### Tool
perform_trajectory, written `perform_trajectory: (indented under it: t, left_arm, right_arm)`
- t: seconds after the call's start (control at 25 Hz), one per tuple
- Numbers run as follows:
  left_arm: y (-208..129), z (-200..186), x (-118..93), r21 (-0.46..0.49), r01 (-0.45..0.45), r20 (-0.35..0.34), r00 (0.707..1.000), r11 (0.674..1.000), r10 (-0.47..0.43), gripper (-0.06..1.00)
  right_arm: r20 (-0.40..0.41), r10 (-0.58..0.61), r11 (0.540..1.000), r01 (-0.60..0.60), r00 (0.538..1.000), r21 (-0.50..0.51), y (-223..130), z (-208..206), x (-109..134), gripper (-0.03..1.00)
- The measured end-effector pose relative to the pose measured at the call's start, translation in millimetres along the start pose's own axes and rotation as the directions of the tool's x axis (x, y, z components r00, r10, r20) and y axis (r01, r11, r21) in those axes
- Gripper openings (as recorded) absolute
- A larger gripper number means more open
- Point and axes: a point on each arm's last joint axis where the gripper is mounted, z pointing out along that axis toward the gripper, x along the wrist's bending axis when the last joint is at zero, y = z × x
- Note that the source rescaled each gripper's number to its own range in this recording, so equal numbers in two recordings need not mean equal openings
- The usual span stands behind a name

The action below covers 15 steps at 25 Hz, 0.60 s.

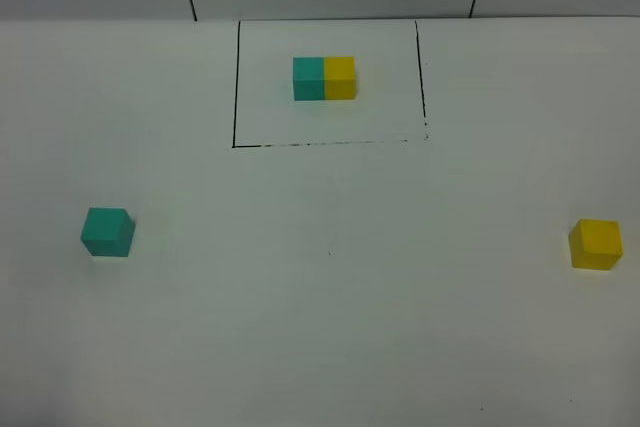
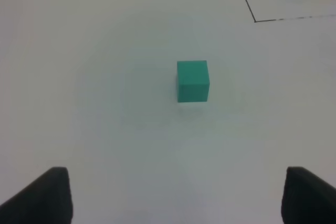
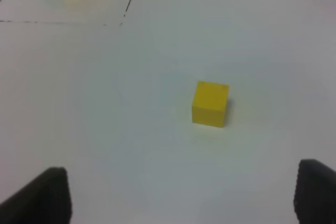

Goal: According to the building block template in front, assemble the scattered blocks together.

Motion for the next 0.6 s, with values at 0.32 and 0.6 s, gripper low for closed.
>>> perform_trajectory:
  t: [0.32, 0.6]
  left_arm:
    - [0, 0, 0, 0.0, 0.0, 0.0, 1.0, 1.0, 0.0, 0.82]
    - [12, 2, 9, 0.032, -0.036, -0.09, 0.995, 0.999, 0.039, 0.82]
  right_arm:
    - [0.0, 0.0, 1.0, 0.0, 1.0, 0.0, 0, 0, 0, 0.9]
    - [0.0, -0.001, 1.0, 0.001, 1.0, 0.0, 0, 0, 0, 0.9]
